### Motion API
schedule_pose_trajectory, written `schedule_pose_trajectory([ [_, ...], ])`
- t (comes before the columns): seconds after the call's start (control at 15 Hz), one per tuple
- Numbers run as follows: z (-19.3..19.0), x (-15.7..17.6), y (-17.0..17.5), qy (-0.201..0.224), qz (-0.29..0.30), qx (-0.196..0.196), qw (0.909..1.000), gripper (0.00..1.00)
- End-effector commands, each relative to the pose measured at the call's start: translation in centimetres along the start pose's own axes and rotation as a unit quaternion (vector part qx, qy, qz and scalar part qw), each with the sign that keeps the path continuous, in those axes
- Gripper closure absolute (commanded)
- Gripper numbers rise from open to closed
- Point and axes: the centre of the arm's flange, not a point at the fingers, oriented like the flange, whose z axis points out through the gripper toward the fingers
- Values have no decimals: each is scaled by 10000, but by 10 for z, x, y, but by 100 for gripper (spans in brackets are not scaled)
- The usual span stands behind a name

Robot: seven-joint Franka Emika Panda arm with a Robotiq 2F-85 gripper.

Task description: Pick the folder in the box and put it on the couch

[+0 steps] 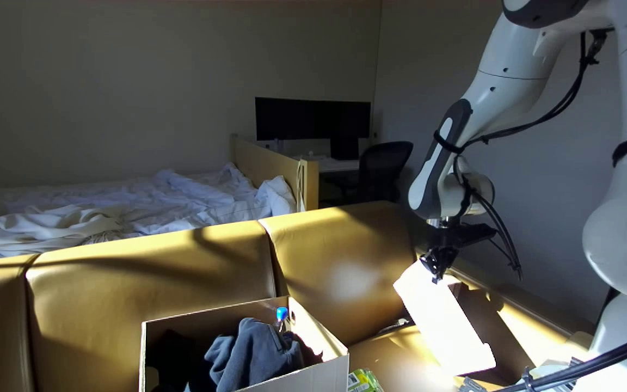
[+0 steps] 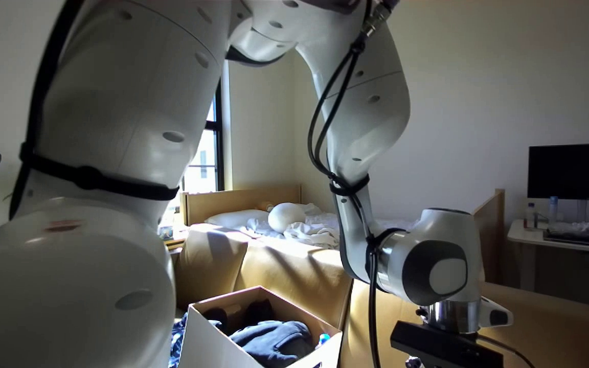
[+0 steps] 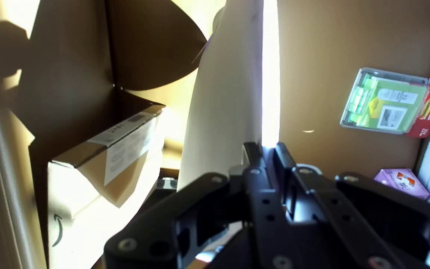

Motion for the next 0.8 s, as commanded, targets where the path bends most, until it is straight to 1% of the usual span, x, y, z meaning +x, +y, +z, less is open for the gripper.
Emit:
schedule_pose_trajectory([
  [0.0, 17, 67, 29, 322, -334, 313, 9984, 62],
  [0.07, 6, 80, 33, 519, -386, 297, 9975, 56],
  [0.13, -11, 93, 45, 677, -433, 253, 9964, 51],
  [0.2, -26, 102, 51, 813, -456, 269, 9953, 44],
  [0.27, -43, 110, 55, 941, -499, 302, 9938, 38],
  [0.33, -65, 113, 53, 1062, -626, 383, 9916, 32],
  [0.4, -86, 116, 49, 1210, -748, 464, 9887, 25],
  [0.53, -141, 115, 28, 1554, -1061, 711, 9796, 12],
  [0.6, -162, 113, 16, 1661, -1259, 747, 9752, 6],
  [0.67, -184, 111, 3, 1701, -1440, 743, 9720, 2],
  [0.73, -205, 108, -10, 1739, -1564, 707, 9697, 0],
])
